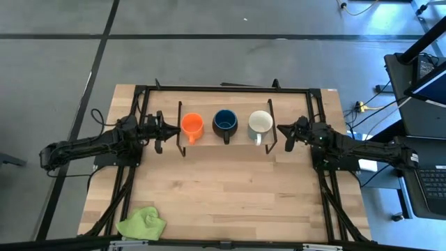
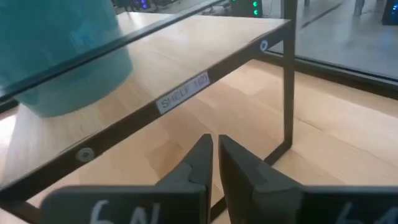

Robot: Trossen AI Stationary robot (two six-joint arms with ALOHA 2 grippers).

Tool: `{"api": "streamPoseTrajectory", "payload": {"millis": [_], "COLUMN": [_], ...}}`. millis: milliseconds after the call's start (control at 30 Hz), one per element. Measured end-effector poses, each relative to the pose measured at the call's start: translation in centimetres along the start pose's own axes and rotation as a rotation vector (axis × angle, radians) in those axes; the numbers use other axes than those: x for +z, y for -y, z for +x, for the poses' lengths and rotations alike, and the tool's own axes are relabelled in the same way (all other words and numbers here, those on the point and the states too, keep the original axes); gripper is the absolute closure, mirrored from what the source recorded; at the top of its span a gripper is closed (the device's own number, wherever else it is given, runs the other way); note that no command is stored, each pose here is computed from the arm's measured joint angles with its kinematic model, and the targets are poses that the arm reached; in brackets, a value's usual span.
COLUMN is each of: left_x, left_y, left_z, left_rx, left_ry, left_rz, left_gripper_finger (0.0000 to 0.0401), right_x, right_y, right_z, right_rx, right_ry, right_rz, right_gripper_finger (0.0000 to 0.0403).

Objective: Stack small to large cups/mugs on shelf
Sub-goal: Return to Home Position

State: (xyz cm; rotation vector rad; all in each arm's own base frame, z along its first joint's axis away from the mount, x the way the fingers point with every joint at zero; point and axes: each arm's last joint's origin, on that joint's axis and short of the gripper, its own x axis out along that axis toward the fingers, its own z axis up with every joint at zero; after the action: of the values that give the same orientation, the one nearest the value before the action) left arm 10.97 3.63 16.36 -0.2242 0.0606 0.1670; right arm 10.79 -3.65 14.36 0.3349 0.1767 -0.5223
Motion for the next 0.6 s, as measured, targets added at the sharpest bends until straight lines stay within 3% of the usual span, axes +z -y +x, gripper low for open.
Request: {"api": "streamPoseTrajectory", "payload": {"millis": [300, 600], "left_x": [0.01, 0.15], "left_y": [-0.1, -0.86], "left_z": [0.0, -0.09], "left_rx": [0.036, 0.297], "left_ry": [0.005, 0.066], "left_rz": [0.074, 0.067], "left_gripper_finger": [0.0368, 0.0368], "right_x": [0.0, 0.01], "right_y": [-0.01, 0.0], "right_z": [0.0, 0.0], "right_rx": [0.004, -0.002], "right_ry": [-0.001, 0.002], "right_rz": [-0.03, -0.029], "right_gripper_finger": [0.0373, 0.0373]}}
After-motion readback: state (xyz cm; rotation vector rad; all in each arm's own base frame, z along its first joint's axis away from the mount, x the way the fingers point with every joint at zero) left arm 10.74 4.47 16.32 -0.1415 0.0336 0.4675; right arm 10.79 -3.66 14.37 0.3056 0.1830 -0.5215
